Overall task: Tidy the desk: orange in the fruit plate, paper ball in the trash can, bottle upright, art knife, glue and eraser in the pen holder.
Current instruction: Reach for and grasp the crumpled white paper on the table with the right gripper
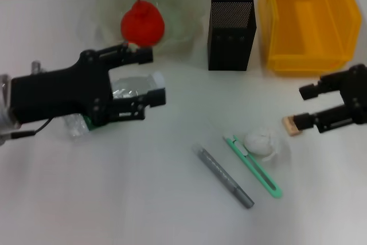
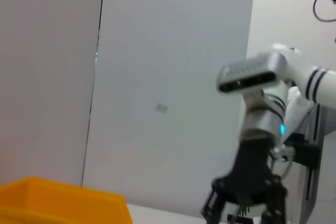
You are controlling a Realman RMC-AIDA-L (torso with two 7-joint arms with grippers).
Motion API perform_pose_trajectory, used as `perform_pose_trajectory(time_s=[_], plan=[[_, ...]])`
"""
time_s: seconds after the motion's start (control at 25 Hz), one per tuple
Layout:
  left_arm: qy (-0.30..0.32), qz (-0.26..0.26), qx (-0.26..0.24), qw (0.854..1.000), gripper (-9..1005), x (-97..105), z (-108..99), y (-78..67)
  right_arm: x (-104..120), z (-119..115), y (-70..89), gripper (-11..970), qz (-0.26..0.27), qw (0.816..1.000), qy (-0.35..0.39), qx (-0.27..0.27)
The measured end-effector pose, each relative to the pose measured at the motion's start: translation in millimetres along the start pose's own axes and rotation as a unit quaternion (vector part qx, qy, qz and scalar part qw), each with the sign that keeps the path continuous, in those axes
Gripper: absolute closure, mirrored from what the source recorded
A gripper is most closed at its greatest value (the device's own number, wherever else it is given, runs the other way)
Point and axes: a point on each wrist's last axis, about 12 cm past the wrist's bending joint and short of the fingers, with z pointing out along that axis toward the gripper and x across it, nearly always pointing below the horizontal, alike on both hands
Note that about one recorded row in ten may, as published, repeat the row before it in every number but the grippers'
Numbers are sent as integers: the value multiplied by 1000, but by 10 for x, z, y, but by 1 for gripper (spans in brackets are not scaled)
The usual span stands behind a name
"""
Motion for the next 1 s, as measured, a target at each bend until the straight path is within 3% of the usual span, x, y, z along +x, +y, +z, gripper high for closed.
perform_pose_trajectory(time_s=[0.08, 0.32, 0.48, 0.64, 0.68, 1.0], plan=[[1, -5, -5, 1000, 179, 69, -87, -66, -237, 30, 24, 179, -2, 999, 33, 14], [-1, -12, -21, 1000, 179, 236, -214, -181, -611, 179, 101, 194, -3, 994, 105, 17], [0, -17, -20, 1000, 179, 301, -232, -214, -848, 492, 178, 204, -2, 976, 210, 52], [18, -20, 11, 1000, 180, 335, -248, -279, -922, 675, 183, 214, 0, 965, 244, 94], [22, -21, 18, 999, 180, 338, -250, -291, -960, 822, 196, 216, 0, 958, 261, 118], [40, -37, 41, 998, 180, 398, -277, -346, -937, 1139, 220, 236, 12, 945, 297, 135]])
